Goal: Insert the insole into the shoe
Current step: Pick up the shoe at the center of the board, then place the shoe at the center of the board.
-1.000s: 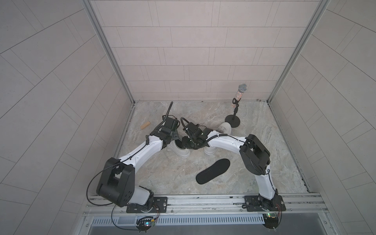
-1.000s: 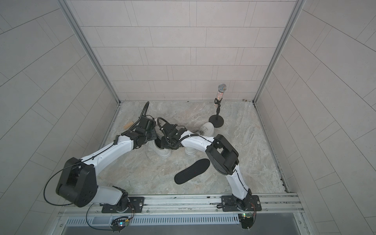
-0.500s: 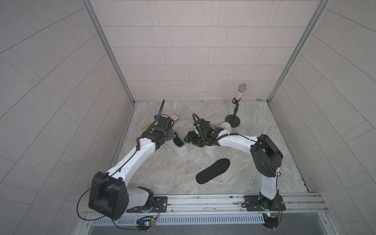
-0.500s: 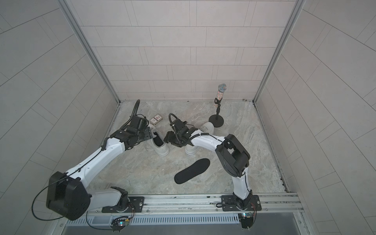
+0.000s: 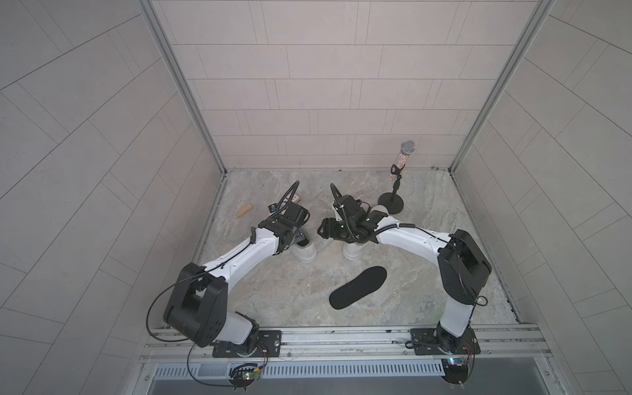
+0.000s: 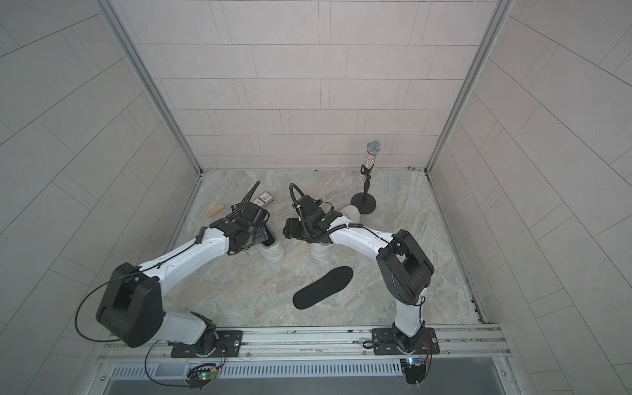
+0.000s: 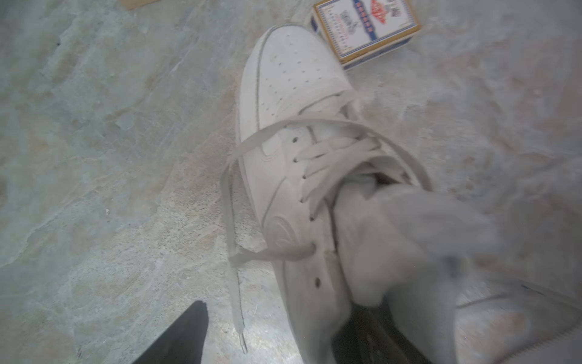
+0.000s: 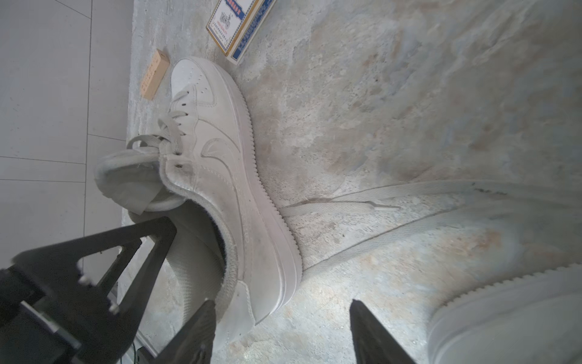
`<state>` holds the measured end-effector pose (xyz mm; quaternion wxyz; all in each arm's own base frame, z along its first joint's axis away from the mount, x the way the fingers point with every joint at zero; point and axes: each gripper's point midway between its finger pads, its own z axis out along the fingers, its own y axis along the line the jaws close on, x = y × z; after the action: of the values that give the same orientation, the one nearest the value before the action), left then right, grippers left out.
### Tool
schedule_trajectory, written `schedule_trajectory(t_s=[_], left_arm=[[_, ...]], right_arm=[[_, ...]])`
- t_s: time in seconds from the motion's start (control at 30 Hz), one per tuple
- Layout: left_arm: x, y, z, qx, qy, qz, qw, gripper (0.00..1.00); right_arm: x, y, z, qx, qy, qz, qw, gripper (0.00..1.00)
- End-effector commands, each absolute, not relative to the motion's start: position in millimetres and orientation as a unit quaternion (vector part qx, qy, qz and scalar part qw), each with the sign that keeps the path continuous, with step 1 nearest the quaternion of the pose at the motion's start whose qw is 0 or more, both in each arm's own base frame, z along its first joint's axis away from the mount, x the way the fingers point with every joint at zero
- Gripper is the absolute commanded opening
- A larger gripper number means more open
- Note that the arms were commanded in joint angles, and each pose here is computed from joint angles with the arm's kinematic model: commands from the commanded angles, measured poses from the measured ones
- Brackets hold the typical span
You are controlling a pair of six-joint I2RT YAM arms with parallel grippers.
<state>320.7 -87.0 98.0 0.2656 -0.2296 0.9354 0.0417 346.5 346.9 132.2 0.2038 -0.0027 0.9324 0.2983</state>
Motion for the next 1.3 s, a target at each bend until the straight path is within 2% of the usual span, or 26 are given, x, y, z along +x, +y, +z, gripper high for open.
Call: schedule_trajectory(t_s=[0.0,0.07,0.13,0.2,0.27,0.33,0.4,0.5,0.6,0.77,0.9,1.0,1.13,1.2,1.27], left_arm=[[330.3,-73.0,102.0,-0.272,0.917,0.079,0.279,0.78],[335.3,-73.2,94.6,-0.277,0.918,0.076,0.273,0.74],[335.7,-66.4,89.5,-0.282,0.919,0.083,0.263,0.6],[331.6,-56.7,87.3,-0.274,0.925,0.093,0.248,0.39],[325.8,-45.2,89.5,-0.256,0.93,0.111,0.239,0.24],[319.0,-31.4,93.2,-0.247,0.931,0.127,0.237,0.12],[314.9,-15.7,99.4,-0.249,0.929,0.131,0.243,0.05],[318.3,-0.1,104.2,-0.222,0.932,0.138,0.252,0.03],[323.0,6.4,102.8,-0.176,0.945,0.15,0.23,0.0],[334.9,-1.6,99.3,-0.109,0.975,0.09,0.171,0.0],[350.8,7.3,114.0,-0.038,0.978,0.12,0.165,0.0],[361.6,5.2,110.5,-0.029,0.982,0.087,0.167,0.0],[363.4,-22.6,100.6,0.034,0.986,0.028,0.161,0.0],[361.3,-27.6,99.0,0.048,0.985,0.019,0.167,0.0],[360.5,-15.7,98.1,0.043,0.983,0.052,0.169,0.0]], right_arm=[[342.2,337.0,141.8,-0.013,0.933,0.285,0.219,0.68],[340.9,337.2,139.9,-0.017,0.933,0.285,0.217,0.67],[339.2,337.5,138.9,-0.02,0.934,0.287,0.214,0.66],[337.0,336.2,138.0,-0.026,0.934,0.285,0.213,0.65],[335.7,334.6,137.8,-0.03,0.934,0.282,0.215,0.65],[334.6,334.7,137.2,-0.034,0.935,0.283,0.213,0.64],[333.3,337.2,136.8,-0.037,0.934,0.288,0.209,0.63],[331.3,340.9,138.5,-0.044,0.933,0.291,0.208,0.63],[328.4,343.6,140.3,-0.053,0.933,0.288,0.207,0.63],[326.0,342.2,140.4,-0.055,0.934,0.285,0.207,0.63],[326.4,342.5,143.6,-0.055,0.932,0.288,0.211,0.63],[327.5,343.8,147.1,-0.057,0.931,0.289,0.213,0.63],[327.3,339.5,151.6,-0.066,0.934,0.276,0.217,0.63],[326.7,336.9,153.8,-0.069,0.934,0.271,0.221,0.63],[325.7,335.1,154.2,-0.071,0.935,0.269,0.222,0.63]])
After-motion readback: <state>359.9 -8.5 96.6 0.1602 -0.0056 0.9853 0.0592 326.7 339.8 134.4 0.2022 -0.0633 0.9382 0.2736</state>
